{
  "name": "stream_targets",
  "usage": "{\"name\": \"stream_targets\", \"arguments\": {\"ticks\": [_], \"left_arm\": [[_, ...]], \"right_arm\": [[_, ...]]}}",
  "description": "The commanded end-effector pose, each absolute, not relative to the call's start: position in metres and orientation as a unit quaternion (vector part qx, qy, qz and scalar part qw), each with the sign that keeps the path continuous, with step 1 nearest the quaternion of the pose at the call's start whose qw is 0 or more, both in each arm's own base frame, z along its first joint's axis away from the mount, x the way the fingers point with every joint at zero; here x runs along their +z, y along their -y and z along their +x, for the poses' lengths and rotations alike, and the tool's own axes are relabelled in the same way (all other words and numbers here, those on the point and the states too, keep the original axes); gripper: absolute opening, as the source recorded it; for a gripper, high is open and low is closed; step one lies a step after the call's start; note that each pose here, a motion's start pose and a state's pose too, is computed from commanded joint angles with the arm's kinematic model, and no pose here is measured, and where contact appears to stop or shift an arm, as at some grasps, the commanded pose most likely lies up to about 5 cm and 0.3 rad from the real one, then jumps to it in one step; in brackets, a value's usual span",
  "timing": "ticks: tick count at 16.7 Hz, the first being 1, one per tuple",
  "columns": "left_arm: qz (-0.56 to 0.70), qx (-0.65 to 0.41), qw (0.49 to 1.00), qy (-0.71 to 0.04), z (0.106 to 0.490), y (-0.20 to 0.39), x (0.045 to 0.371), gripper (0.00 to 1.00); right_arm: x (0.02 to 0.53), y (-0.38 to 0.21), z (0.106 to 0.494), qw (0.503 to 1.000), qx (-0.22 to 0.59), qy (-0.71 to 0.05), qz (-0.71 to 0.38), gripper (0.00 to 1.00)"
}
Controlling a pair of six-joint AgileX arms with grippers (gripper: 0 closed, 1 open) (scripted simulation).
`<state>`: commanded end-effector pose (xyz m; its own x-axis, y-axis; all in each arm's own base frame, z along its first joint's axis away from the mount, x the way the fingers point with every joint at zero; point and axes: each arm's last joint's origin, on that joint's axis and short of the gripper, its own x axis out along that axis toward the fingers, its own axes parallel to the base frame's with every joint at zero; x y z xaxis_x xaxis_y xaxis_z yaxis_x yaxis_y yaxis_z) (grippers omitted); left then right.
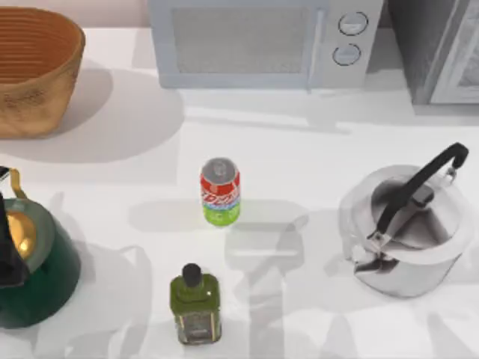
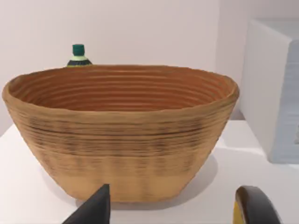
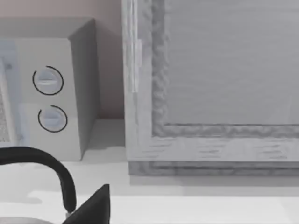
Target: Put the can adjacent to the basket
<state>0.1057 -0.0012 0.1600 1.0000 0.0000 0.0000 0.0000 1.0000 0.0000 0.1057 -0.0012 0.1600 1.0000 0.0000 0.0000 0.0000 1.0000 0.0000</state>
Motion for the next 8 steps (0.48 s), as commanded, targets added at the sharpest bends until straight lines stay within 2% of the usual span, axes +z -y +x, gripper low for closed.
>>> {"name": "stream_targets", "arguments": {"ticks": [4, 8], "left_arm": [[0.001, -0.006, 1.000, -0.010, 0.106, 0.002, 0.165, 1.00], [0.011, -0.035, 0.997, -0.073, 0.111, 0.008, 0.197, 1.00]], "right_arm": [[0.160, 0.001, 0.106, 1.000, 0.000, 0.000, 0.000, 1.00], [0.160, 0.001, 0.106, 1.000, 0.000, 0.000, 0.000, 1.00]]}}
